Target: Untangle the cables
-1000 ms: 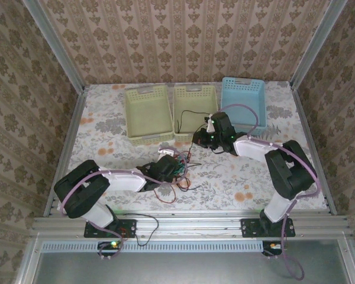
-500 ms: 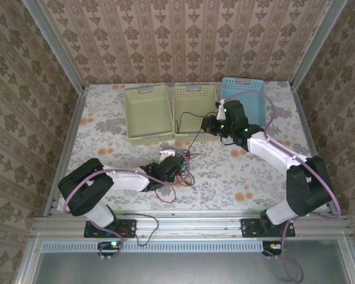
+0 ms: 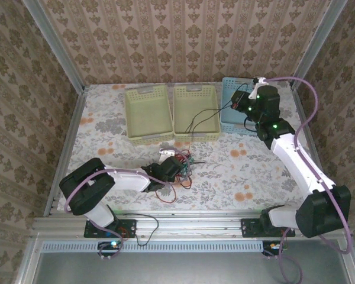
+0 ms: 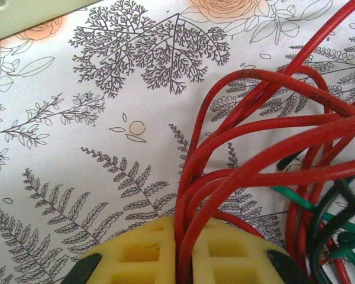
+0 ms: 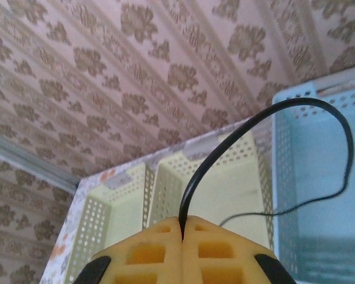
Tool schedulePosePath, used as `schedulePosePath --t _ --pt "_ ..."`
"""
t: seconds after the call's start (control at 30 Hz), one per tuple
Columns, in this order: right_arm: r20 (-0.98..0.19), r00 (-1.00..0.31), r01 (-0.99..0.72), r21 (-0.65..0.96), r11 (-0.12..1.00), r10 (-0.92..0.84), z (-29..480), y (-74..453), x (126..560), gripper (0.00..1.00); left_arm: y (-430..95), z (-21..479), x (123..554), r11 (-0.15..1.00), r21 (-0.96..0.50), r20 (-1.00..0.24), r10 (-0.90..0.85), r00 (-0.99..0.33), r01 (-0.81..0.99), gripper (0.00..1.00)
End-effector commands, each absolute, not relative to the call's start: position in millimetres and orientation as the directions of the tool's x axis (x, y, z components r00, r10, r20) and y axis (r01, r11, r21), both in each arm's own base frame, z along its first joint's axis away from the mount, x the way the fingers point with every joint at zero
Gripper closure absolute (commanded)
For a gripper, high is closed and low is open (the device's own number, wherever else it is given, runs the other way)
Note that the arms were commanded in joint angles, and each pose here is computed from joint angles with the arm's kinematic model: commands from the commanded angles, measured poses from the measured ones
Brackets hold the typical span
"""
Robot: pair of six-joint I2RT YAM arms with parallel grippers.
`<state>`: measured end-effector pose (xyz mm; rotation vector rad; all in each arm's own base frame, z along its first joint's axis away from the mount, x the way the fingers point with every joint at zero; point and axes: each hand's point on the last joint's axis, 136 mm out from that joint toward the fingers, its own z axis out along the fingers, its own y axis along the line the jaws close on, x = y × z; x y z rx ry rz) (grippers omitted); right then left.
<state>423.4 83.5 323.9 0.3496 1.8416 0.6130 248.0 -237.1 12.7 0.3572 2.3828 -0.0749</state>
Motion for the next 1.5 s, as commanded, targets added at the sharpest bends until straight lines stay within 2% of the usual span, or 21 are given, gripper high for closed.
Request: schedulePosePath --t 0.0,0.23,0.5,0.6,0.73,0.87,1.1,1.27,1.33,1.47 --pt "-0.819 -0.274 -0.119 0.55 0.827 0.505 359 80 427 1.0 -189 -48 212 0.943 0.171 -0.452 0.332 -0.828 0.284 0.9" --pt "-0.812 -0.364 -0.276 0.562 0.779 0.457 365 117 439 1.0 -192 -44 215 0.942 0.168 -0.466 0.335 -0.819 0.29 0.9" --pt "-0.845 -0.313 -0.36 0.528 0.769 0.434 399 150 462 1.0 -198 -38 220 0.94 0.167 -0.483 0.341 -0.806 0.297 0.9" --pt "-0.846 -0.332 -0.351 0.522 0.778 0.418 393 163 474 1.0 -200 -33 223 0.942 0.165 -0.499 0.336 -0.799 0.293 0.9" --pt "-0.817 -0.413 -0.349 0.55 0.759 0.402 365 183 489 1.0 -200 -27 225 0.945 0.158 -0.519 0.325 -0.791 0.285 0.9" --pt "-0.766 -0.534 -0.397 0.602 0.693 0.358 331 215 491 1.0 -197 -24 226 0.949 0.159 -0.529 0.313 -0.788 0.271 0.9" --pt "-0.638 -0.759 -0.459 0.669 0.585 0.134 257 281 456 1.0 -192 -23 225 0.955 0.159 -0.538 0.298 -0.789 0.252 0.9" --pt "-0.492 -0.869 -0.392 0.75 0.533 0.053 208 299 434 1.0 -192 -25 225 0.954 0.161 -0.536 0.3 -0.789 0.253 0.9" --pt "-0.45 -0.892 -0.349 0.757 0.552 0.052 193 297 434 1.0 -193 -26 225 0.953 0.162 -0.534 0.303 -0.789 0.257 0.9" --pt "-0.437 -0.89 -0.25 0.703 0.666 0.127 169 273 453 1.0 -194 -25 225 0.952 0.161 -0.534 0.306 -0.788 0.261 0.91"
